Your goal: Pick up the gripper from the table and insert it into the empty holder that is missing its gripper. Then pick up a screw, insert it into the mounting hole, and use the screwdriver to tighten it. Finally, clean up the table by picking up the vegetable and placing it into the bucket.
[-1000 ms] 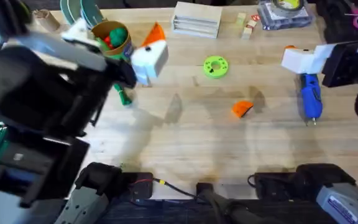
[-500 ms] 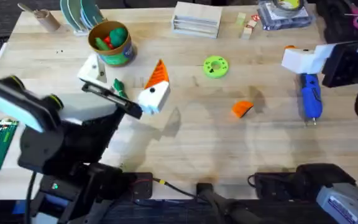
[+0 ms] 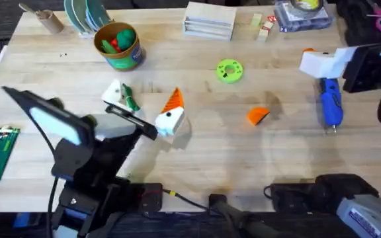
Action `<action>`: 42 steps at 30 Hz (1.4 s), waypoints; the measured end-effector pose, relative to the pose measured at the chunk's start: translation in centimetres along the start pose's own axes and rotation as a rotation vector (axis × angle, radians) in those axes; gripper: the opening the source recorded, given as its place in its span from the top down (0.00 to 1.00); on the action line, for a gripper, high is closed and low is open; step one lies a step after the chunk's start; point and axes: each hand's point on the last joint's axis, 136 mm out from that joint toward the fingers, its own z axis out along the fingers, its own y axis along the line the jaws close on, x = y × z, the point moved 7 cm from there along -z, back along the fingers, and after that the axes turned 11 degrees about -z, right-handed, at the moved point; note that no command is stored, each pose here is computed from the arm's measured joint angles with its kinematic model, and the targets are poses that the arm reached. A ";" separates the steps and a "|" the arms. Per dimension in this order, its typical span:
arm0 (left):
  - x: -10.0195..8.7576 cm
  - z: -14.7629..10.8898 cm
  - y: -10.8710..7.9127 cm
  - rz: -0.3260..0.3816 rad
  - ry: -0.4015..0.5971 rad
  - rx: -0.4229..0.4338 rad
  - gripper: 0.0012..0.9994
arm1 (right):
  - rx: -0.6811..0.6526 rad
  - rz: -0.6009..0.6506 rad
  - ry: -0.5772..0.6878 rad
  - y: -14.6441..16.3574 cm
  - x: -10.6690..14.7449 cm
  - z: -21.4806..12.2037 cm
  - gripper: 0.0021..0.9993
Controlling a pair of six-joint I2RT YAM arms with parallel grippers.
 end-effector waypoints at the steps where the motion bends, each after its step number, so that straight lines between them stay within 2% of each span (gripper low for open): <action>1: 0.6 0.0 0.1 -0.009 0.034 -0.007 0.01 | 0.000 0.000 0.000 0.0 0.0 0.0 0.01; 37: 0.8 0.0 0.2 -0.014 0.048 -0.008 0.01 | 0.000 0.000 0.001 0.0 0.0 0.0 0.01; 42: 0.9 0.0 -0.2 -0.014 0.054 0.028 0.01 | 0.000 0.000 0.000 0.0 0.0 0.0 0.01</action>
